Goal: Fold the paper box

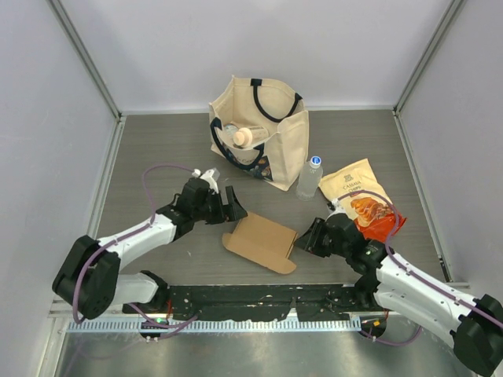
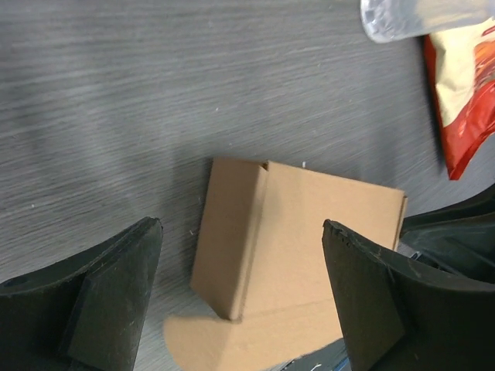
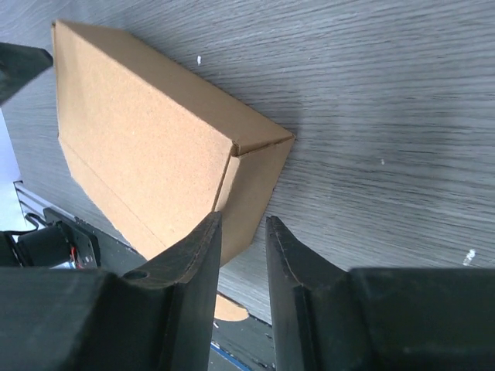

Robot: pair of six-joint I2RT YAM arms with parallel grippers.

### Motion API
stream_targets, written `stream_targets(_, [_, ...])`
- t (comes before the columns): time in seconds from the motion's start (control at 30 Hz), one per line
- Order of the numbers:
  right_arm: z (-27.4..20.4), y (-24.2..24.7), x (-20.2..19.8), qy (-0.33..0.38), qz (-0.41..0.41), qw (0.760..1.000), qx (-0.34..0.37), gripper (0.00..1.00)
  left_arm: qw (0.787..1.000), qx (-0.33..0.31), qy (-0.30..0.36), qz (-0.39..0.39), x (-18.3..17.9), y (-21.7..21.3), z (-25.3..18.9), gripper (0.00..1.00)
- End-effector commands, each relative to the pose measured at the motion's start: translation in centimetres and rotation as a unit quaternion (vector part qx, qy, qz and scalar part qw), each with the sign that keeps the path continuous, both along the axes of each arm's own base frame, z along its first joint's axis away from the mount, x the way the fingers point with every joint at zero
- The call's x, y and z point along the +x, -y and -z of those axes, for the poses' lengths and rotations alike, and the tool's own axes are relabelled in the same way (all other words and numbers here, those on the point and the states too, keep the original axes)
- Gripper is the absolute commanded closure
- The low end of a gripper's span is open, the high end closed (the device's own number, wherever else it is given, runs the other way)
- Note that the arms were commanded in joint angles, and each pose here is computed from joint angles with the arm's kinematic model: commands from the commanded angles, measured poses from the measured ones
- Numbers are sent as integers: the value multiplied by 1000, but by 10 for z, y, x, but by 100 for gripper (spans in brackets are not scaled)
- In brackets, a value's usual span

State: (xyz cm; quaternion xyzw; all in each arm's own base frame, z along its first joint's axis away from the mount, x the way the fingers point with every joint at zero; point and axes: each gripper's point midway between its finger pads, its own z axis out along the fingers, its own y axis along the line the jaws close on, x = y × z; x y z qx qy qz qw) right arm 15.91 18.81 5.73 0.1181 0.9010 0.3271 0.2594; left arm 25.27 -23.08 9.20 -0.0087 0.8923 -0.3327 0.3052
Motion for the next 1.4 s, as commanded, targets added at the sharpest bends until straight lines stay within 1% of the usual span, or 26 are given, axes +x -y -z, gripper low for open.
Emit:
stream_targets(0.0, [22, 28, 1, -13, 51, 997, -52, 67, 999, -24, 6, 31, 1, 11, 1, 11])
stream_targets(0.2, [38, 38, -10, -39, 55, 995, -73, 68, 999, -27, -6, 40, -3, 12, 8, 10])
stream_targets(0.3, [31, 38, -5, -26, 61, 995, -68, 68, 997, -53, -21, 56, -11, 20, 9, 10])
stream_targets(0.33, [30, 38, -4, -25, 64, 995, -70, 68, 995, -69, -24, 72, -15, 26, 6, 10])
stream_targets(0.47, [35, 42, -4, -35, 68, 993, -85, 68, 989, -103, -67, 82, -30, 32, 17, 13])
stream_targets(0.5, [36, 43, -5, -37, 70, 993, -87, 68, 987, -124, -57, 85, -29, 36, 11, 14])
stream_targets(0.57, [38, 42, -5, -38, 70, 993, -84, 68, 981, -153, -66, 96, -37, 40, 10, 18])
stream_targets(0.6, [36, 41, -5, -34, 69, 994, -79, 68, 978, -176, -58, 95, -34, 45, 0, 20])
stream_targets(0.63, [33, 39, -3, -27, 64, 995, -76, 65, 976, -185, -60, 98, -34, 48, -1, 26])
stream_targets(0.7, [26, 39, 1, -5, 43, 995, -89, 59, 969, -215, -66, 104, -36, 53, -10, 33])
stream_targets(0.73, [14, 38, 6, 8, 39, 995, -92, 54, 967, -222, -72, 104, -37, 55, -11, 40])
stream_targets(0.8, [-3, 39, 17, 41, 33, 993, -109, 47, 961, -242, -88, 99, -39, 56, -16, 45])
stream_targets(0.83, [-25, 36, 26, 64, 36, 992, -104, 40, 961, -246, -90, 93, -39, 55, -18, 50])
stream_targets(0.87, [-35, 36, 32, 83, 39, 990, -110, 34, 960, -249, -96, 85, -39, 53, -19, 51])
stream_targets(0.9, [-45, 34, 36, 105, 28, 987, -118, 30, 959, -251, -112, 69, -39, 49, -17, 53])
stream_targets(0.93, [-63, 31, 42, 123, 24, 984, -124, 27, 958, -256, -112, 62, -39, 47, -22, 55])
stream_targets(1.0, [-77, 21, 46, 153, -8, 977, -150, 25, 958, -247, -145, 26, -38, 37, -15, 56])
stream_targets(1.07, [-96, 2, 51, 196, -69, 958, -196, 24, 952, -237, -193, -12, -42, 27, -11, 59])
stream_targets(1.1, [-104, -5, 53, 224, -85, 944, -227, 24, 949, -233, -209, -34, -40, 20, -8, 59])
stream_targets(1.13, [-127, -32, 40, 277, -144, 918, -244, 23, 943, -237, -229, -52, -39, 17, -12, 59])
stream_targets(1.17, [-124, -46, 34, 294, -177, 897, -278, 22, 935, -221, -268, -73, -47, 9, -4, 59])
stream_targets(1.2, [-134, -50, 34, 321, -173, 878, -310, 21, 929, -218, -285, -89, -47, 3, -3, 59])
stream_targets(1.23, [-148, -73, 19, 347, -210, 863, -299, 20, 924, -216, -300, -94, -49, 0, -4, 59])
stream_targets(1.27, [-144, -85, 15, 365, -255, 836, -321, 20, 912, -213, -332, -114, -54, -6, 0, 59])
stream_targets(1.33, [-149, -110, 0, 387, -307, 812, -310, 20, 894, -225, -370, -117, -65, -8, 4, 57])
stream_targets(1.37, [-141, -119, -3, 391, -341, 792, -321, 20, 877, -228, -400, -139, -70, -13, 8, 58])
